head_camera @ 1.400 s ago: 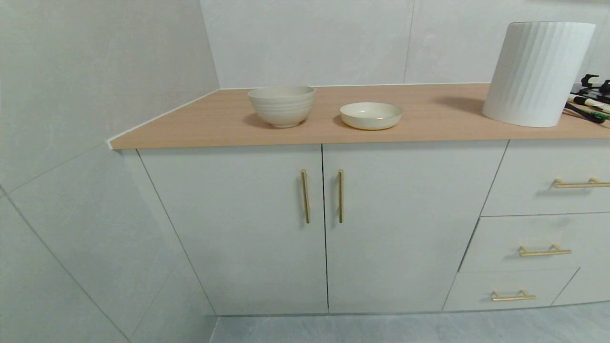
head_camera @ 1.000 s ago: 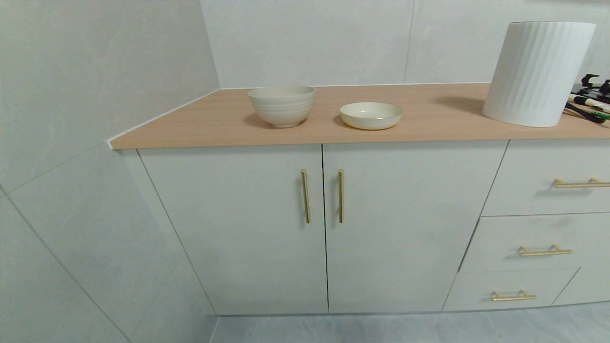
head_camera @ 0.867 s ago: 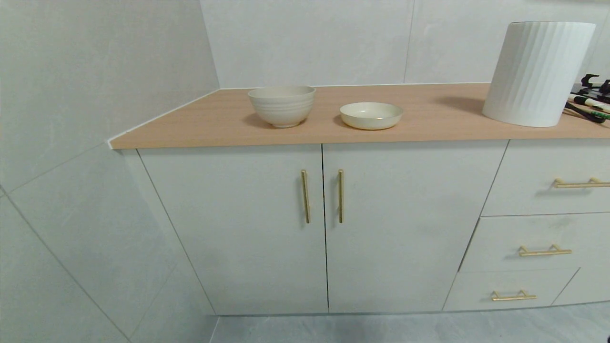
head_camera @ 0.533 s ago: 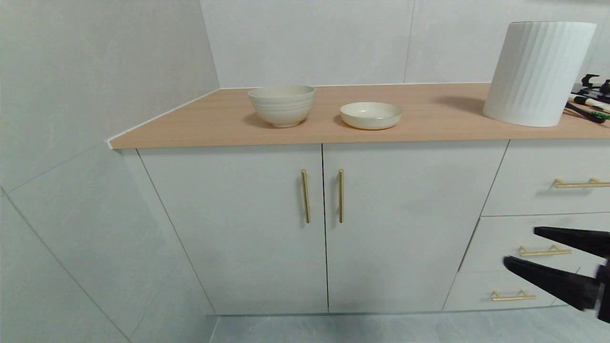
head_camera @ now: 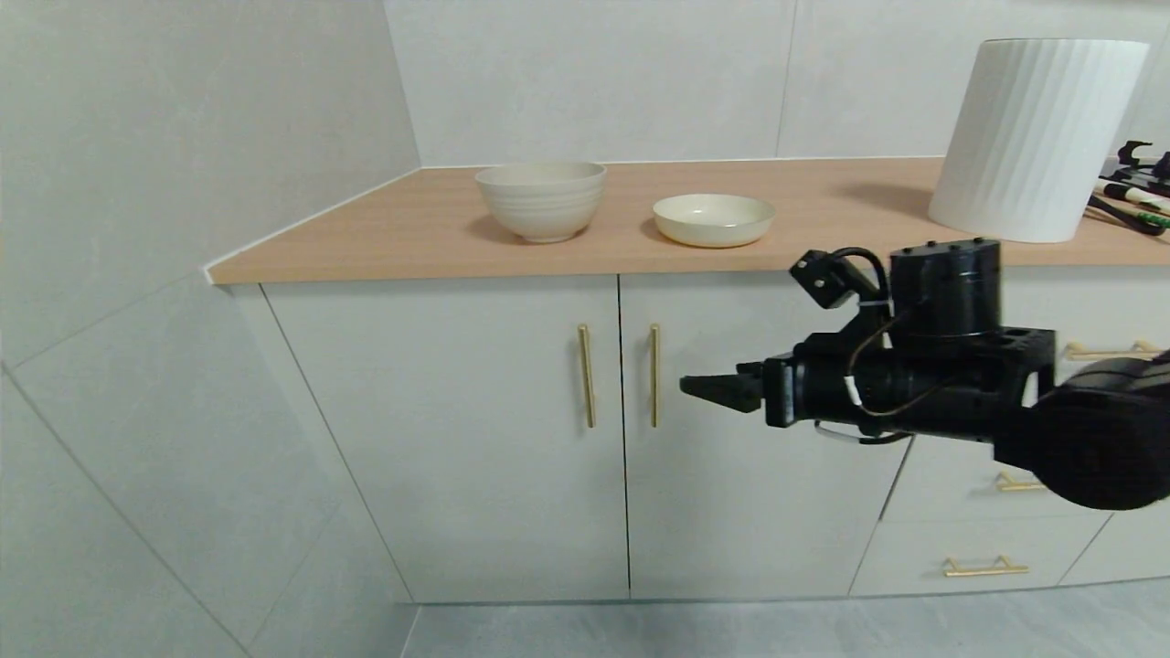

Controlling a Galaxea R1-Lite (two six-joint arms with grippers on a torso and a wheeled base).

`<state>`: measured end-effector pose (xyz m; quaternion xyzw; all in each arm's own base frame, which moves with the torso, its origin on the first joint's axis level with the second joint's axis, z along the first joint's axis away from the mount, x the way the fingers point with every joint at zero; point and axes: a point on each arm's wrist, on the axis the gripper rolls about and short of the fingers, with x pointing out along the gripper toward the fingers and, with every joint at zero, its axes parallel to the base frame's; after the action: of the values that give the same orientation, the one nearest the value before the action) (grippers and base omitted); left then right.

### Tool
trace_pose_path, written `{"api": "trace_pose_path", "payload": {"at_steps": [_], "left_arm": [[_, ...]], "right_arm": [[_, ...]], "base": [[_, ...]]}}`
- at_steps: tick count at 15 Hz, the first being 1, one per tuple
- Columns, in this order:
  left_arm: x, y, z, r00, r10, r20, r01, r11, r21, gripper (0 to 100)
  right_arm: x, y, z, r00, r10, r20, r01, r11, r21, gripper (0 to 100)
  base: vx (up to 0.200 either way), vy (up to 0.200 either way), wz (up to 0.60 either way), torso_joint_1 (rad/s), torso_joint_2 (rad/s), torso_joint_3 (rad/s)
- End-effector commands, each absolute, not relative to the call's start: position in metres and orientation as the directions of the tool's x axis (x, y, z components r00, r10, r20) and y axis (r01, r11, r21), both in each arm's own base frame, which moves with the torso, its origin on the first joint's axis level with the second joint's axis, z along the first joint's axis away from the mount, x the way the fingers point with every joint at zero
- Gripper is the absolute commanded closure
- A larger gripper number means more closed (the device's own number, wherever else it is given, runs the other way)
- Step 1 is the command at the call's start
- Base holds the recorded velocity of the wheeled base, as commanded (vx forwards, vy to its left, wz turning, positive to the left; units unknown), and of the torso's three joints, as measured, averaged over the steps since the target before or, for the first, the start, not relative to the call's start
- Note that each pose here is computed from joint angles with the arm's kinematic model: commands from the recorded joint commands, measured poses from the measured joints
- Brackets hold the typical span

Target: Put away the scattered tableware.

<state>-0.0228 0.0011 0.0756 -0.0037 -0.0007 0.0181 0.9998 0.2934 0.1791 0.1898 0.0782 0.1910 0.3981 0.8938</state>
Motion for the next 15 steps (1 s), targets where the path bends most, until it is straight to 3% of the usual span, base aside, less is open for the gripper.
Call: {"api": "trace_pose_path", "payload": {"at_steps": [1, 15], "left_arm": [[-0.023, 0.001, 0.076, 0.999, 0.037, 0.002, -0.037, 0.999, -0.008, 0], [-0.023, 0.001, 0.076, 0.999, 0.037, 0.002, -0.037, 0.999, -0.008, 0]], "right_arm": [[0.319, 0.211, 0.156, 0.561, 0.757, -0.334, -0.668, 0.653, 0.358, 0], [0.37, 0.234, 0.112, 0.623, 0.766, -0.159, -0.674, 0.628, 0.388, 0]], "base": [[0.0, 0.0, 0.0, 0.0, 0.0, 0.0], [0.0, 0.0, 0.0, 0.0, 0.0, 0.0]]}}
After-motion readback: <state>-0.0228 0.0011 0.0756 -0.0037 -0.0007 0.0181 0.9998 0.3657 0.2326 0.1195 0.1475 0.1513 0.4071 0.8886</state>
